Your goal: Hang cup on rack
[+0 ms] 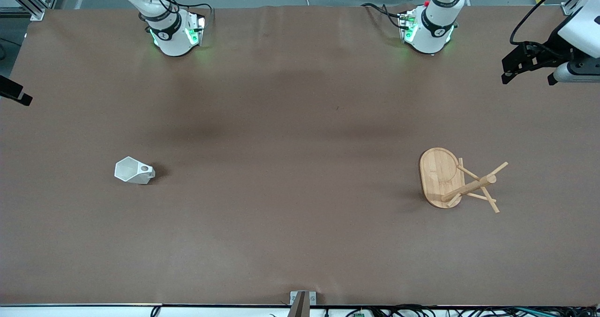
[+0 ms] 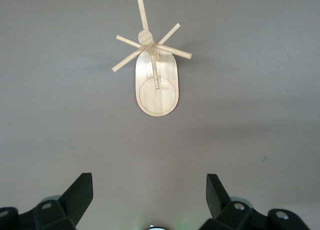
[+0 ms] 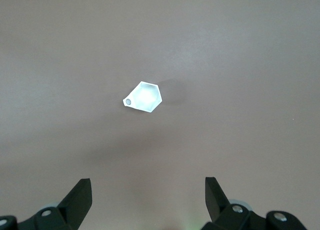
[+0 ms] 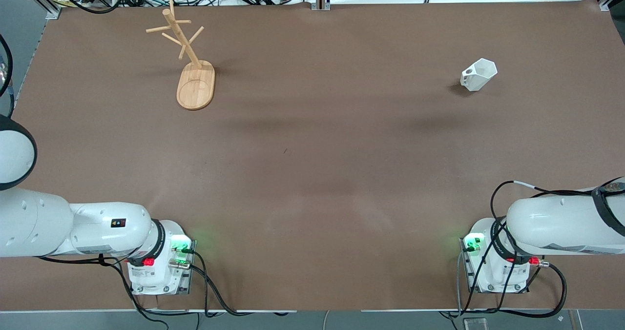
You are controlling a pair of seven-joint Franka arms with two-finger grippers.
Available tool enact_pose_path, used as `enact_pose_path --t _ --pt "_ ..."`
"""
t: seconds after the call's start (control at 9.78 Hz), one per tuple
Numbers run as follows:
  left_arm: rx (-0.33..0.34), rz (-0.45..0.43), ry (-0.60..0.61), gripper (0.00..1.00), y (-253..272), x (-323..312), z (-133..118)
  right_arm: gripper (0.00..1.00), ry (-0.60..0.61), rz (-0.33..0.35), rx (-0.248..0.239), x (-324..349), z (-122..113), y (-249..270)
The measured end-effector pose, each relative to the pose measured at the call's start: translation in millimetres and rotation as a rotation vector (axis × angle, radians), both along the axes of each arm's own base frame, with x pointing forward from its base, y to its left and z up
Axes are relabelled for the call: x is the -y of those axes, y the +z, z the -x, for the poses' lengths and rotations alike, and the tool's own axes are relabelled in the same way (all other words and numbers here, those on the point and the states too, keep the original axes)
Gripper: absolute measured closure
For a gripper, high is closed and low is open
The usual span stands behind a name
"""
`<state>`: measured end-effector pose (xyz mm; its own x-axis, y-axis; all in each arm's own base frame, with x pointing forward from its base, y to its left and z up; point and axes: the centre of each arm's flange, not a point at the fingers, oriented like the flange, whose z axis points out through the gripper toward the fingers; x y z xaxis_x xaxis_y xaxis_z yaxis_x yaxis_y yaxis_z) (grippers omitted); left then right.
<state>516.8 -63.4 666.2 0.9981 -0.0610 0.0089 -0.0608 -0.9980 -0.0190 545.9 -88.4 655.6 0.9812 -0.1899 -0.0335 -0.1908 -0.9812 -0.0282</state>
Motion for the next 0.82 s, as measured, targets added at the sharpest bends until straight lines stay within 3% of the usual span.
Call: enact_pose_path --t 0.82 --pt "0.003 0.006 0.005 0.00 0 -3 -11 0.00 0.003 -0.001 -0.006 -2 0 -1"
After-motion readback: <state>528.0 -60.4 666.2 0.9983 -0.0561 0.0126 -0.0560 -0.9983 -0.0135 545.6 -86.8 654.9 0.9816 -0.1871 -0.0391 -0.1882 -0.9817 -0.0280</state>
